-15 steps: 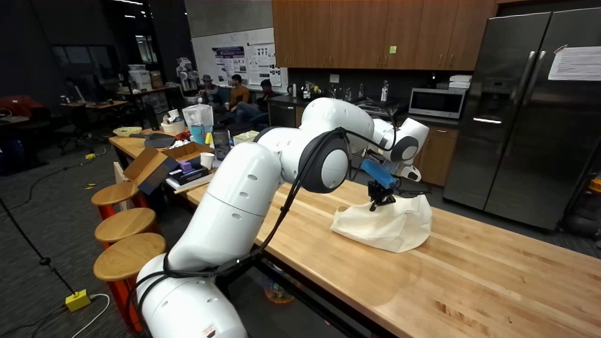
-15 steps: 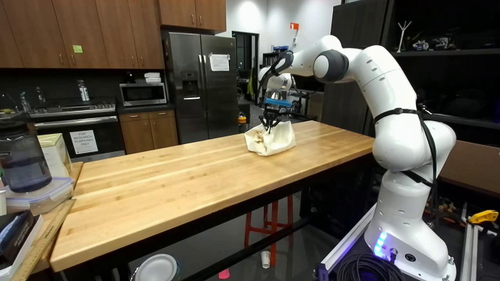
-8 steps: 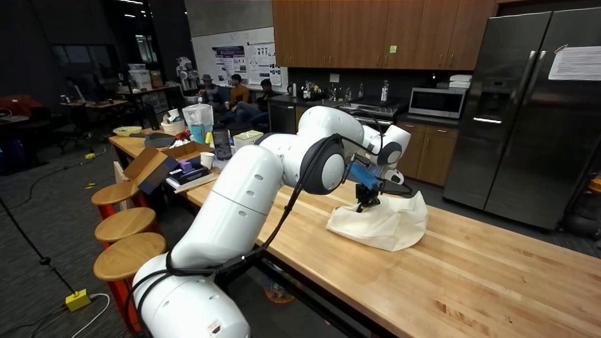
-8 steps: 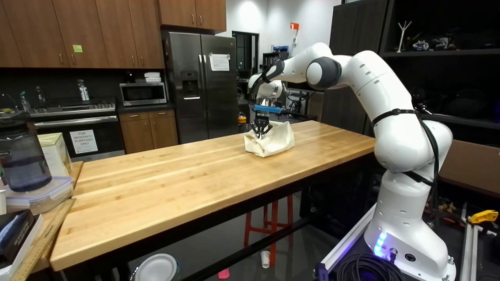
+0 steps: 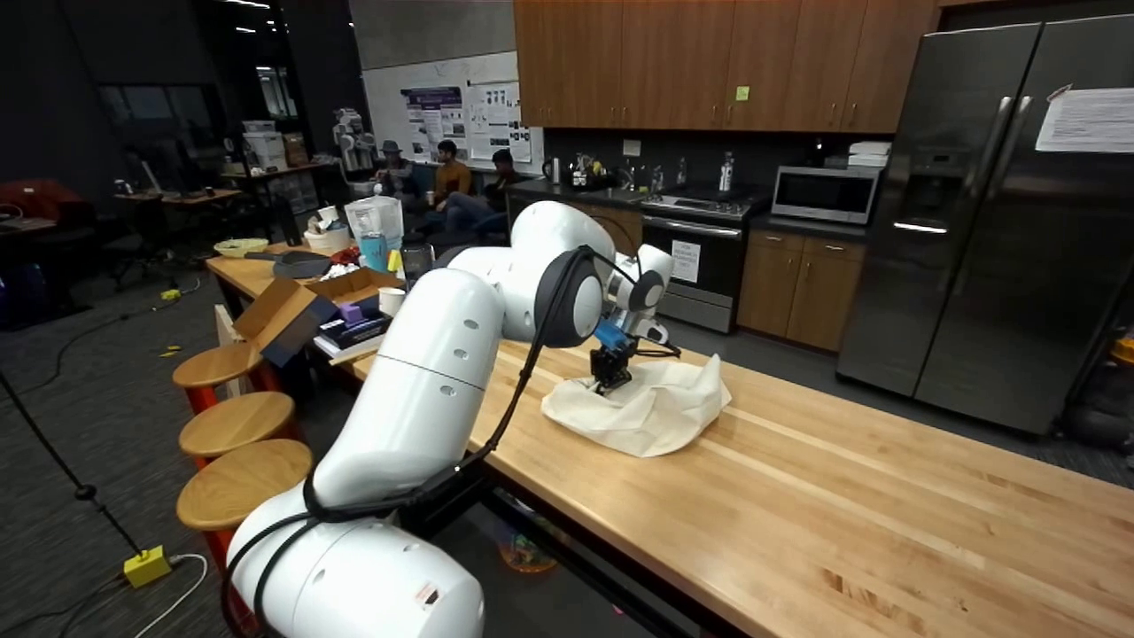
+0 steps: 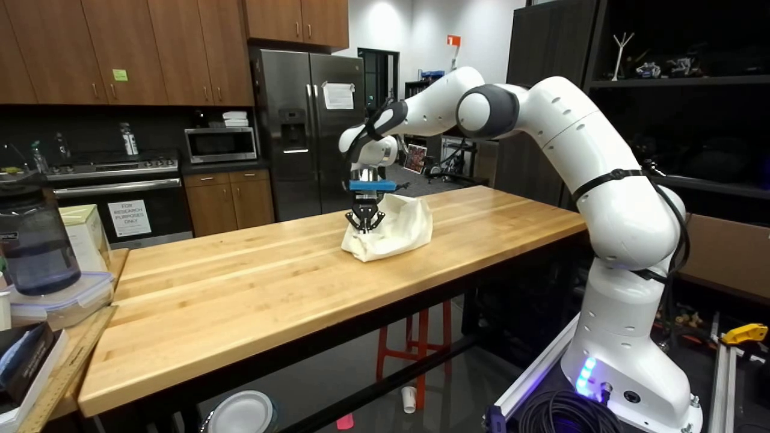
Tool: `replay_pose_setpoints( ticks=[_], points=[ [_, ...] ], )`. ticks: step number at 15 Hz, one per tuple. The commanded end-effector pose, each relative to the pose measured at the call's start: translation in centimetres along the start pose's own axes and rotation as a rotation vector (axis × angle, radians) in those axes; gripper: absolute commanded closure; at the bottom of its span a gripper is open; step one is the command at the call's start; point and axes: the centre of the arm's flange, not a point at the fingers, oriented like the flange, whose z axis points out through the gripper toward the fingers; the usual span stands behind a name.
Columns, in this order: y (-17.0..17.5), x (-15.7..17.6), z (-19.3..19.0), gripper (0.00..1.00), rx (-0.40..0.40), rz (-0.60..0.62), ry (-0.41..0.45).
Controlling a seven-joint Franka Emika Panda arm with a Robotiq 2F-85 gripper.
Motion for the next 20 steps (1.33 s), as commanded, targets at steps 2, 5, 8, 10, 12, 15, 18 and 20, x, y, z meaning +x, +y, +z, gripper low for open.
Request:
replay_pose_setpoints(
  ticks=[2, 5, 8, 10, 12, 15, 18, 20],
  points=[
    [-8.4, -6.8, 6.3, 0.99, -0.117, -0.119, -0.032],
    [-14.2, -11.5, 9.4, 0.99, -0.155, -0.24, -0.056],
    [-18.9, -15.5, 12.4, 0.99, -0.18, -0.336, -0.088],
    [-21.1, -17.6, 13.9, 0.99, -0.208, -0.384, -0.103],
    [-22.6, -19.4, 15.0, 0.99, -0.239, -0.423, -0.107],
    [-23.3, -20.4, 15.0, 0.99, -0.26, -0.457, -0.102],
    [-22.2, -19.2, 13.5, 0.99, -0.237, -0.44, -0.105],
    [-20.6, -17.8, 12.1, 0.99, -0.206, -0.417, -0.105]
  ],
)
